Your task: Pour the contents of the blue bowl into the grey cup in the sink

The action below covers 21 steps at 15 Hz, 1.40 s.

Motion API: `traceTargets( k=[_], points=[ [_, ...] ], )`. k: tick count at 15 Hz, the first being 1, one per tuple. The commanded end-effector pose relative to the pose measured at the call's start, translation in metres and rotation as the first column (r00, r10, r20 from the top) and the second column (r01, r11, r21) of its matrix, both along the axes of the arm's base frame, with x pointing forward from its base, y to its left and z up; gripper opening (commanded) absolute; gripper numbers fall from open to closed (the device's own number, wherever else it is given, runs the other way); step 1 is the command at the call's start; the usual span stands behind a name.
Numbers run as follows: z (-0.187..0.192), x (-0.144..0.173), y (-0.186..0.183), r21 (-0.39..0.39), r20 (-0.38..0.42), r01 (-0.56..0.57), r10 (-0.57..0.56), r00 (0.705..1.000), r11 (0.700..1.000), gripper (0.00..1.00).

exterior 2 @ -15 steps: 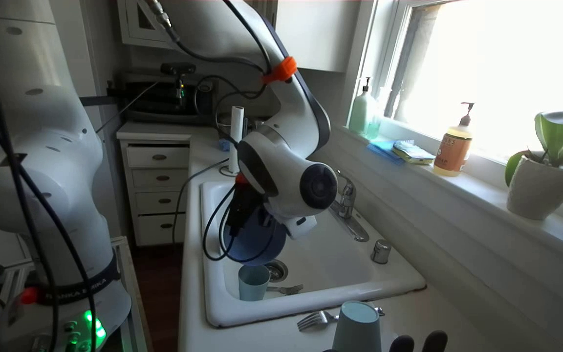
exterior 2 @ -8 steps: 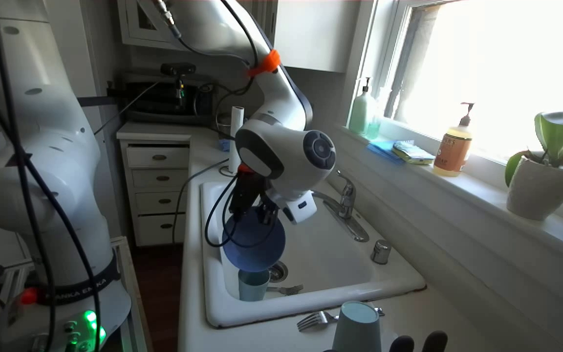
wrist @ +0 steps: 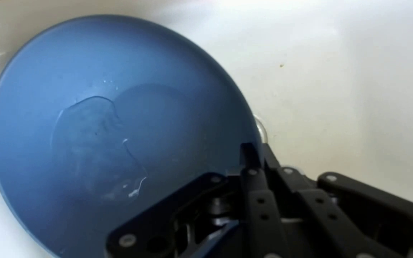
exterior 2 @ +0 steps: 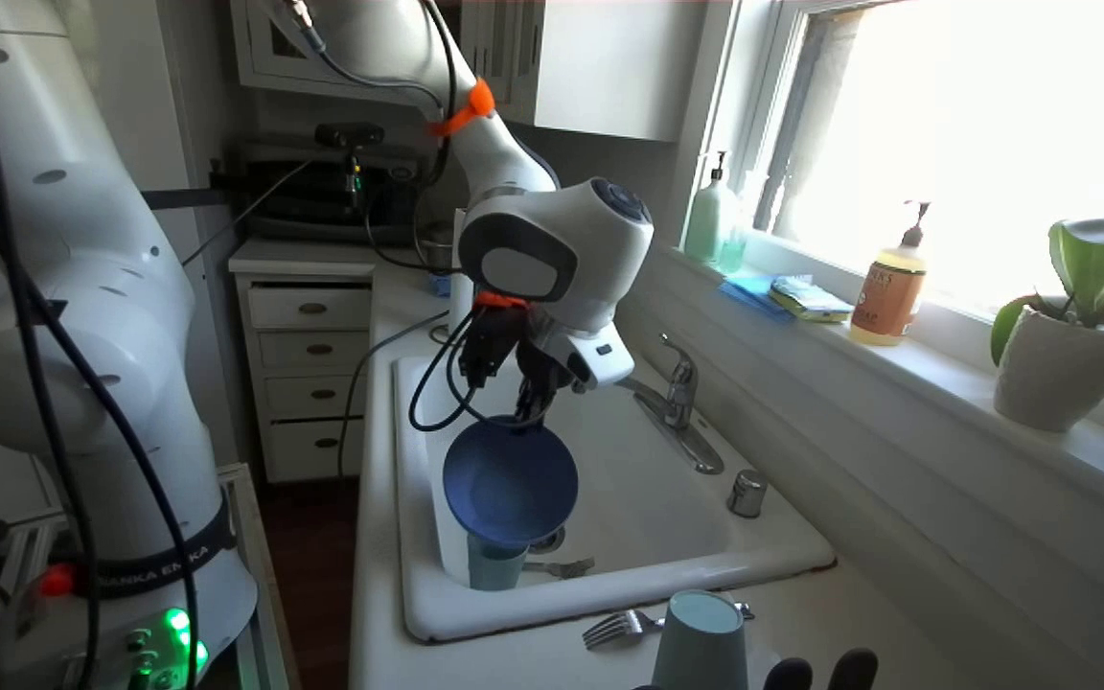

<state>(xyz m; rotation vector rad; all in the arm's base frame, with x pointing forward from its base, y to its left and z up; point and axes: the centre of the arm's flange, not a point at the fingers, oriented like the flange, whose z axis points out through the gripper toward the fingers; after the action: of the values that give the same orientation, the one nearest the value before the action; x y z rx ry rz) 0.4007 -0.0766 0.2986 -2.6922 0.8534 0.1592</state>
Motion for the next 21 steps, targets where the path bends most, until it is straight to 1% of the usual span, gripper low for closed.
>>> traceTargets(
  k=[1,3,5,6,7,8,9,14,15,16,18,20,21],
  points=[
    [0.034,0.000,-0.002,-0.162,0.001,-0.001,0.001,1.000,0.987,0.01],
    [0.046,0.002,-0.011,-0.246,0.028,-0.008,0.015,1.000,0.969,0.01],
    [0.058,0.006,-0.026,-0.330,0.059,-0.016,0.037,0.998,0.944,0.01],
    [0.062,0.009,-0.034,-0.352,0.081,0.009,0.021,0.997,0.936,0.01],
    [0.065,0.011,-0.038,-0.360,0.099,0.044,-0.009,0.995,0.932,0.01],
    [0.053,0.010,-0.030,-0.313,0.064,-0.005,0.026,0.998,0.950,0.01],
    [0.055,0.011,-0.034,-0.317,0.071,0.003,0.021,0.997,0.948,0.04],
    [0.051,0.011,-0.032,-0.316,0.061,-0.006,0.026,0.998,0.949,0.04],
    [0.054,0.016,-0.040,-0.314,0.063,0.009,0.011,0.998,0.949,0.01],
    [0.056,0.019,-0.050,-0.308,0.060,0.024,-0.006,0.998,0.951,0.01],
    [0.064,0.025,-0.081,-0.318,0.073,0.082,-0.061,0.995,0.945,0.01],
    [0.071,0.026,-0.115,-0.344,0.093,0.141,-0.116,0.989,0.928,0.01],
    [0.077,0.029,-0.132,-0.347,0.098,0.157,-0.131,0.987,0.925,0.01]
  ],
)
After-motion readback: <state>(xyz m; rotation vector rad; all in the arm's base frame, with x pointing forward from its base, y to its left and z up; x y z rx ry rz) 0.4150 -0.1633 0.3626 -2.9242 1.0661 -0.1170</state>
